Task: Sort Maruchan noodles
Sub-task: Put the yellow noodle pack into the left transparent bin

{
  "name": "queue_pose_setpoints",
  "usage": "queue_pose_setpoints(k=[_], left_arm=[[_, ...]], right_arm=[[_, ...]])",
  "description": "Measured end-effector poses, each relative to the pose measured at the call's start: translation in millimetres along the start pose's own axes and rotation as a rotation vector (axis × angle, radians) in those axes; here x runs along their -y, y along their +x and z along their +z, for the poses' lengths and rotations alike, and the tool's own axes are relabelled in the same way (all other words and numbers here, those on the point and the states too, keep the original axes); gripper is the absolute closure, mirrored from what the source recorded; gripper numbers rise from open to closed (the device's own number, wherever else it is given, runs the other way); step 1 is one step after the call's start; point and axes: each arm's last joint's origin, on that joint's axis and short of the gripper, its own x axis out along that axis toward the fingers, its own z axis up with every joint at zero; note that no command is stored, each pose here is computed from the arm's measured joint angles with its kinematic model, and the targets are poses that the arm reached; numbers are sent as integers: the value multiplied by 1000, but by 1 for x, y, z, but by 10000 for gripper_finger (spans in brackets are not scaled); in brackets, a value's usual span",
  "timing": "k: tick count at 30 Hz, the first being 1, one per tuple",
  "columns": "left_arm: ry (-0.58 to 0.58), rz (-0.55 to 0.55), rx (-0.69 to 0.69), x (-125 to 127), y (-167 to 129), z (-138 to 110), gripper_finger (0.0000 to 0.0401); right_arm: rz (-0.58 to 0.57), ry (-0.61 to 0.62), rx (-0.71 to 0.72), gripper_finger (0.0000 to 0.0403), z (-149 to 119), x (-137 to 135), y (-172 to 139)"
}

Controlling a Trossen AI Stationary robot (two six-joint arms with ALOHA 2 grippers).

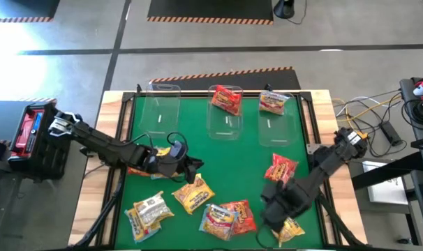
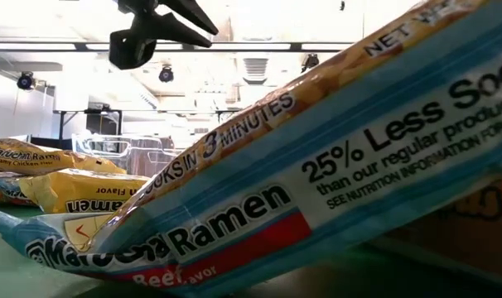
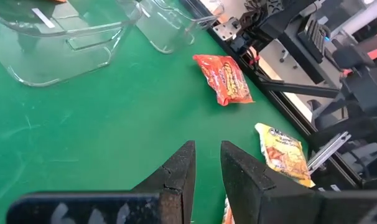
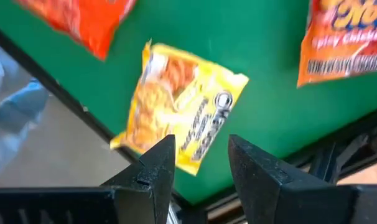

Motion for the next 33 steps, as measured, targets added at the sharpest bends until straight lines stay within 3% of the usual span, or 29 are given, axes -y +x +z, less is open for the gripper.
queue_pose_setpoints(k=[6,15,28,33], left_arm=[[-20,-18,2,2,-1,-1,342],[-49,-33,3,4,-1,0,342],[-48,-32,1,4,-1,-1,342],[-48,-32,1,4,-1,-1,342]], right_arm=[[46,-17,29,268,-25,-11,20],[221,-5,42,278,-25,-22,76],[110,33,-56,277,-37,-4,111],[117,18,-60,280,-36,1,122]])
